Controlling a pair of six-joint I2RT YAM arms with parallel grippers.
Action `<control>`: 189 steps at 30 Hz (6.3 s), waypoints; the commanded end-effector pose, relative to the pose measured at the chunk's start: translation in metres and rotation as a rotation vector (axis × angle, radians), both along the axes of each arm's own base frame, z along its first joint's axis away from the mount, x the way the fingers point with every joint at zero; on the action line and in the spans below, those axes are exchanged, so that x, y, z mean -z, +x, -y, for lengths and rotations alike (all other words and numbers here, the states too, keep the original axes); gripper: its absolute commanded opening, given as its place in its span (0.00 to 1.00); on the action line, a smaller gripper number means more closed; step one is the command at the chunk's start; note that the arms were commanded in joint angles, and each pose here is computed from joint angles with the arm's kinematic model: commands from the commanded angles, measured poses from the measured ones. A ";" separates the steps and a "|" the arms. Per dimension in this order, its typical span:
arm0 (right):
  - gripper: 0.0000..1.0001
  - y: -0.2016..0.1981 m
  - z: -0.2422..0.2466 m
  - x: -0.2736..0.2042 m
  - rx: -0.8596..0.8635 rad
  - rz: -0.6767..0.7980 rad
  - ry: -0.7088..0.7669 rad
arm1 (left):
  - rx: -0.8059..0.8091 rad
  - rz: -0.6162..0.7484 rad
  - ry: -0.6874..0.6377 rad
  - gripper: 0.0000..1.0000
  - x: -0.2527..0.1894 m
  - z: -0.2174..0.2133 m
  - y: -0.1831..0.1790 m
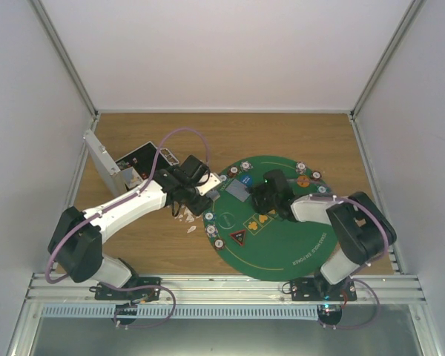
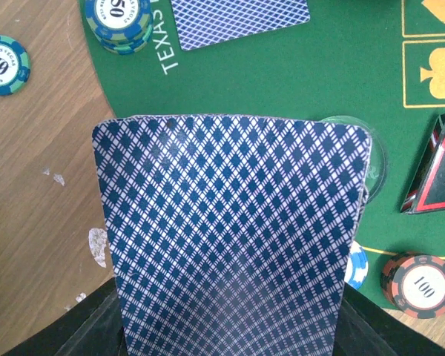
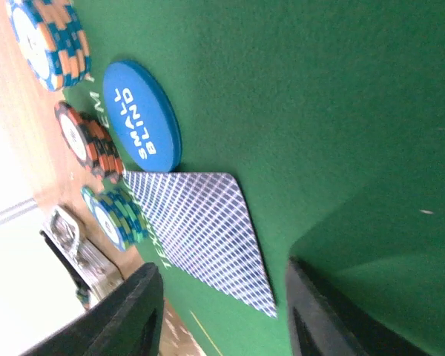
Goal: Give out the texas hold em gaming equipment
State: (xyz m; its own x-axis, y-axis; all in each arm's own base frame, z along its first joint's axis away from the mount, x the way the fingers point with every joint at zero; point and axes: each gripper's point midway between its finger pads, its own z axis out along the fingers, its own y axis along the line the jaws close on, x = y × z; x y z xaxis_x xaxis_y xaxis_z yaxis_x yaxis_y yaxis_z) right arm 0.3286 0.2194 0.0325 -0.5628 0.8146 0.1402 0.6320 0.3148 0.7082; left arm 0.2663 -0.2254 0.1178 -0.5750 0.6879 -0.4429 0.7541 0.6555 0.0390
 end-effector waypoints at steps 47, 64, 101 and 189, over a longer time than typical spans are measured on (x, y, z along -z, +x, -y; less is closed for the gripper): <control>0.91 -0.119 -0.044 -0.093 -1.230 0.313 0.169 | 0.291 -0.042 -0.075 0.59 0.003 0.066 -0.067; 0.73 -0.122 -0.063 -0.076 -1.325 0.249 0.121 | 0.293 -0.036 -0.066 0.59 0.003 0.066 -0.068; 0.34 -0.112 -0.042 -0.100 -1.286 0.309 0.025 | 0.292 -0.041 -0.062 0.59 0.005 0.067 -0.068; 0.01 0.023 0.245 0.009 -0.925 -0.206 -0.947 | 0.280 -0.011 -0.045 0.58 0.005 0.060 -0.064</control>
State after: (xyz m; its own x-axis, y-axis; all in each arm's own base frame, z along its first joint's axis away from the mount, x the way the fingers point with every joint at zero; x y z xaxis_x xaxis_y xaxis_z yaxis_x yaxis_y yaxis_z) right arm 0.3388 -0.0250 0.0237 -0.9963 -0.0079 -0.0855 0.0013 0.9943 -0.1070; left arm 0.2002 -0.2821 0.1066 -0.3935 0.8095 -0.4358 0.9012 0.4333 -0.0089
